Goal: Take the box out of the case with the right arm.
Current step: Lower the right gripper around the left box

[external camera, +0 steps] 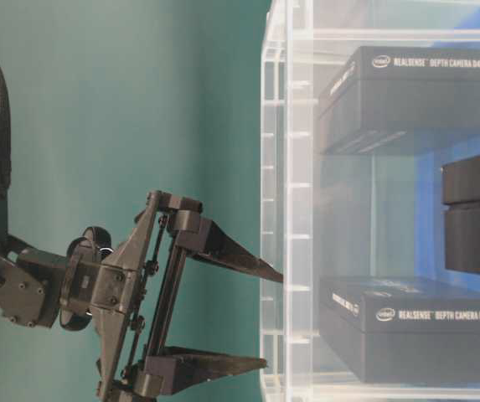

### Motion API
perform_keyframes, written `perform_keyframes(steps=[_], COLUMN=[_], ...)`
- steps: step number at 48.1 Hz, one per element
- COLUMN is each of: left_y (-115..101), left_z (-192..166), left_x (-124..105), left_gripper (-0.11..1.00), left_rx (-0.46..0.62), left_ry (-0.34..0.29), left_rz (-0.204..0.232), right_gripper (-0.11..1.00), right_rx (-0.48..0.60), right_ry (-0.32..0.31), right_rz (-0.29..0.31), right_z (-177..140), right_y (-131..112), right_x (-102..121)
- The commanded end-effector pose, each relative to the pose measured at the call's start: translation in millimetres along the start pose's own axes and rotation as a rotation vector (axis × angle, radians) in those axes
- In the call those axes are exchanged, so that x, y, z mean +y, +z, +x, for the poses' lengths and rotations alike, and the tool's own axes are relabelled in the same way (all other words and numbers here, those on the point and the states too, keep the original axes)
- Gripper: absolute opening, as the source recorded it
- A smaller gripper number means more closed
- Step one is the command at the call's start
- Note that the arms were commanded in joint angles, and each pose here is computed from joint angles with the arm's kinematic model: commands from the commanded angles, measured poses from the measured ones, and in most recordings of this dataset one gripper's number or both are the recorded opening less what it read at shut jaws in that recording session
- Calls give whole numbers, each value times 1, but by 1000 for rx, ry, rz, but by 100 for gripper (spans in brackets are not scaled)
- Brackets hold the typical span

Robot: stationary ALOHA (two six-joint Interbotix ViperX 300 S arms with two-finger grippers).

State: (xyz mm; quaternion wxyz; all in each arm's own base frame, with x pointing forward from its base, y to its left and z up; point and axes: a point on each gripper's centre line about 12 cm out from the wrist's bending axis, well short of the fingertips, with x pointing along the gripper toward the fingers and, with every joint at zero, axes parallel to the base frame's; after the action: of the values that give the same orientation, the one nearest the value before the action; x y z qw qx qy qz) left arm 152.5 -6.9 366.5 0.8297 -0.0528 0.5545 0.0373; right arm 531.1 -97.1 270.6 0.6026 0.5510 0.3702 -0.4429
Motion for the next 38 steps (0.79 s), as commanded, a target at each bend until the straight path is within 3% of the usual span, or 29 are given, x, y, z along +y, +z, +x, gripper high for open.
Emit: perform_keyframes(steps=[1, 38], left_y=[4, 5], left_z=[-6, -5], left_x=[-1, -1], left_gripper=[0, 0], left_rx=[-22, -17], left_ry=[-2, -1], left_rz=[4, 4], right_gripper=[93, 93], right_rx=[-8, -5], right_ry=[35, 26], right_rz=[1, -3], right_z=[-14, 5], right_y=[1, -2], right_x=[4, -2])
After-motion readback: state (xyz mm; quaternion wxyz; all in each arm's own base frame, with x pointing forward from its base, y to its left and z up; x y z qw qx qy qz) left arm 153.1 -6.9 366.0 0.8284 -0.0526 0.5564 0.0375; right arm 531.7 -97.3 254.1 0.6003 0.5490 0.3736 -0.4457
